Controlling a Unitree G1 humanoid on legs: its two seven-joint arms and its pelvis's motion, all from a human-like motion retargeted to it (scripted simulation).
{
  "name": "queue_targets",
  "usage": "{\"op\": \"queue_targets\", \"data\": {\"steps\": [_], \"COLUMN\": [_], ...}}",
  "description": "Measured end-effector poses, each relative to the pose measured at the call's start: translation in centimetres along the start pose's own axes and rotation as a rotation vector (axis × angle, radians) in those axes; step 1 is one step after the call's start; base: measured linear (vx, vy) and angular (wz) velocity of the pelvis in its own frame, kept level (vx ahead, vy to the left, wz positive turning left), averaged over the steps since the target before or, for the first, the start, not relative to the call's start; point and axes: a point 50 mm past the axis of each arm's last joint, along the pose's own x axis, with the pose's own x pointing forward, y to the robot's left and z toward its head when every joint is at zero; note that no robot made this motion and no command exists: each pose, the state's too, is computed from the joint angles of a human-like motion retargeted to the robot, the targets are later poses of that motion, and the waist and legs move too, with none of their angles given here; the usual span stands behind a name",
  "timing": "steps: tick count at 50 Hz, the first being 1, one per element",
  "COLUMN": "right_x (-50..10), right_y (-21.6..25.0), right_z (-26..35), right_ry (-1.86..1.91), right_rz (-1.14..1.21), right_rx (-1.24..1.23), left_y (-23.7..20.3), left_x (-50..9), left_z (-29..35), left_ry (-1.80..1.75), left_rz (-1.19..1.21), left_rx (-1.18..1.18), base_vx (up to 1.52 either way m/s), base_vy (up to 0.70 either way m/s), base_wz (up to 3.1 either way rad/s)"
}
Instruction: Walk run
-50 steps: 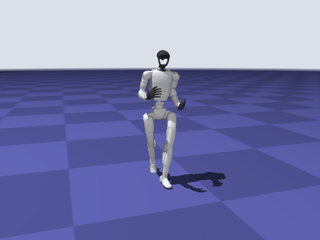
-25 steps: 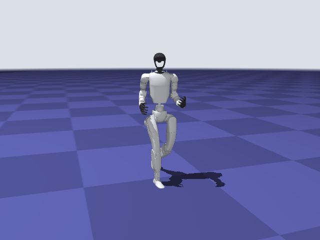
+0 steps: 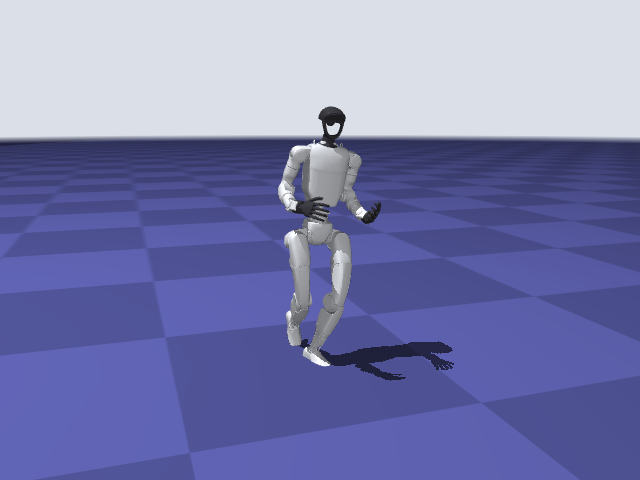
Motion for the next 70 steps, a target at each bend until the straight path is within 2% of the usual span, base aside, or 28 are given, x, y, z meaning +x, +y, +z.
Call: {"op": "queue_targets", "data": {"steps": [3, 7, 12, 15, 19, 22, 24, 27, 32, 38, 42, 45, 47, 51, 54, 63, 70], "right_x": [-6.1, -13.2, -17.2, -16.2, -11.6, -5.7, -2.3, 2.1, 5.1, 5.0, 4.0, 3.1, 2.3, 0.1, -2.4, -5.4, -3.0], "right_y": [1.1, 1.9, 2.3, 2.8, 4.3, 3.8, 3.5, 3.0, 0.4, -2.8, -3.3, -1.8, 0.9, 4.4, 5.7, 7.3, 5.1], "right_z": [-3.9, -5.2, -5.3, -5.4, -5.4, -5.8, -5.5, -2.4, 3.3, 7.0, 5.4, 1.4, -1.1, -3.8, -4.8, -5.5, -5.1], "right_ry": [0.228, 0.380, 0.470, 0.475, 0.411, 0.306, 0.241, 0.044, -0.242, -0.348, -0.258, -0.080, 0.039, 0.150, 0.203, 0.307, 0.277], "right_rz": [-0.024, -0.223, -0.363, -0.353, -0.319, -0.344, -0.269, -0.214, -0.110, 0.031, 0.003, -0.014, 0.018, 0.023, -0.008, -0.053, 0.113], "right_rx": [0.157, 0.361, 0.423, 0.354, 0.279, 0.337, 0.424, 0.457, 0.300, 0.061, 0.000, 0.063, 0.162, 0.401, 0.489, 0.478, 0.314], "left_y": [-1.1, -1.5, -0.7, -0.5, -0.2, -0.3, -0.8, -1.4, -1.2, -0.8, -0.9, -0.7, -0.9, -1.6, -1.9, -2.0, -1.1], "left_x": [1.9, 2.6, 1.9, 2.0, 1.1, -0.4, -1.7, -3.7, -5.4, -3.5, -2.6, -2.3, -2.1, -1.1, -0.2, 2.2, -1.0], "left_z": [0.2, 0.5, 1.6, 2.1, 2.5, 0.8, -1.1, -2.9, -3.7, -2.6, -2.7, -3.4, -3.8, -4.4, -4.6, -3.6, -4.4], "left_ry": [-0.047, -0.042, -0.014, -0.008, 0.009, 0.045, 0.042, 0.062, 0.170, 0.202, 0.176, 0.135, 0.104, 0.080, 0.104, 0.174, 0.169], "left_rz": [-0.059, -0.117, -0.115, -0.113, -0.117, -0.107, -0.005, 0.092, 0.074, -0.038, -0.012, 0.071, 0.117, 0.109, 0.050, -0.147, 0.031], "left_rx": [0.011, -0.015, 0.041, 0.079, 0.083, 0.039, -0.009, -0.065, -0.072, 0.018, 0.035, 0.002, -0.036, -0.082, -0.087, 0.014, -0.026], "base_vx": [0.94, 0.81, 0.90, 0.91, 0.90, 0.87, 0.77, 0.74, 0.59, 0.69, 1.10, 0.90, 0.83, 0.65, 0.54, 0.68, 0.77], "base_vy": [0.22, 0.13, -0.16, -0.20, -0.31, -0.13, 0.15, 0.20, 0.03, -0.03, -0.45, 0.09, 0.29, 0.32, 0.24, -0.06, -0.07], "base_wz": [0.84, 2.18, 2.00, 0.68, 0.74, 0.83, 1.23, 0.97, 0.65, 1.92, 0.91, 0.78, 1.21, 2.17, 2.87, 3.26, 0.79]}}
